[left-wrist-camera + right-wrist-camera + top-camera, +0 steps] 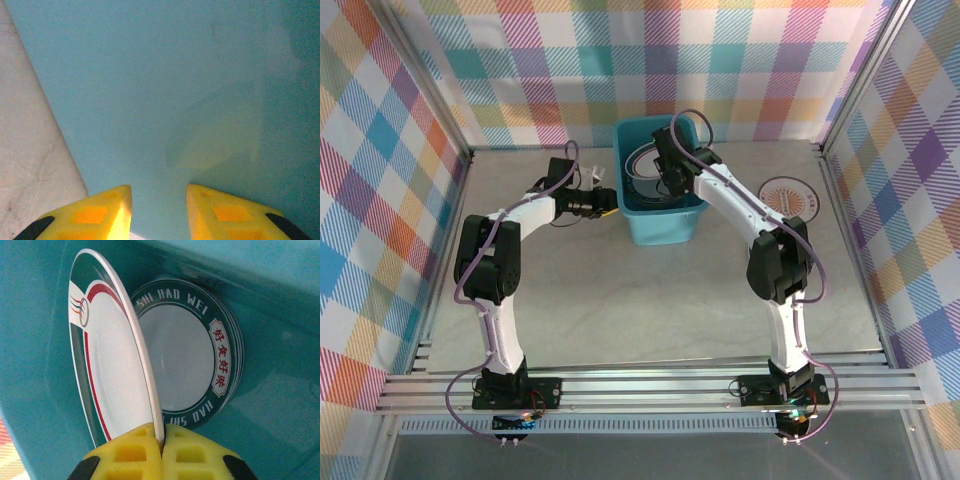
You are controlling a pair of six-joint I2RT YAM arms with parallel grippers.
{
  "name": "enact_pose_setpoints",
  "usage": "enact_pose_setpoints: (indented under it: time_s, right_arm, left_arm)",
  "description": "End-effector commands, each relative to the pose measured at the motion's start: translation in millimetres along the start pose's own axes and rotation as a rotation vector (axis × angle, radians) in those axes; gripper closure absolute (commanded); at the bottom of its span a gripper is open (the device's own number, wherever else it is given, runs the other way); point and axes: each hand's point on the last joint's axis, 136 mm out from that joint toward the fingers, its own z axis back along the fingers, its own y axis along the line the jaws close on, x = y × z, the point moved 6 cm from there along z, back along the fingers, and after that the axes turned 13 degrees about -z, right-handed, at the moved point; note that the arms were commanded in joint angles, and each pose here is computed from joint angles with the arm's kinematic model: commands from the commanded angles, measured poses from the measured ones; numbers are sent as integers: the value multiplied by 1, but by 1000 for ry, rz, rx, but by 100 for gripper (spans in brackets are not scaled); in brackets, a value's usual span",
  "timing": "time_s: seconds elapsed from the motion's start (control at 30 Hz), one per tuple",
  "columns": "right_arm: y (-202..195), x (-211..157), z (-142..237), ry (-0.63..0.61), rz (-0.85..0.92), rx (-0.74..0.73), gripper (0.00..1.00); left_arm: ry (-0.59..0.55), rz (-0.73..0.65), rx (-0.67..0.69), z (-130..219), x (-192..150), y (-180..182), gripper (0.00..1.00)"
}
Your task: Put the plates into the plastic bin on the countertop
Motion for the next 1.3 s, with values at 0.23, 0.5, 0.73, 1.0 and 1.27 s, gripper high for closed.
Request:
enact_pose_setpoints:
  time_s: [0.23, 0.5, 0.73, 1.0, 1.27]
  right_arm:
    - [4, -3, -10, -40, -75, -4, 100]
    - [-4, -13, -33, -34, -147, -39, 100]
    - [-9, -20, -43, -38, -172, -69, 100]
    - [-24, -23, -52, -37, -223, -147, 100]
    - [-34, -31, -73, -31, -272, -162, 100]
  left_arm:
    - [-38, -35, -47, -4, 13, -16, 65]
    - [-109, -29, 41, 34, 26, -1, 64]
    - [-123, -31, 73, 46, 31, 8, 64]
    - [-121, -25, 80, 47, 31, 14, 64]
    - [-117, -19, 82, 47, 31, 18, 64]
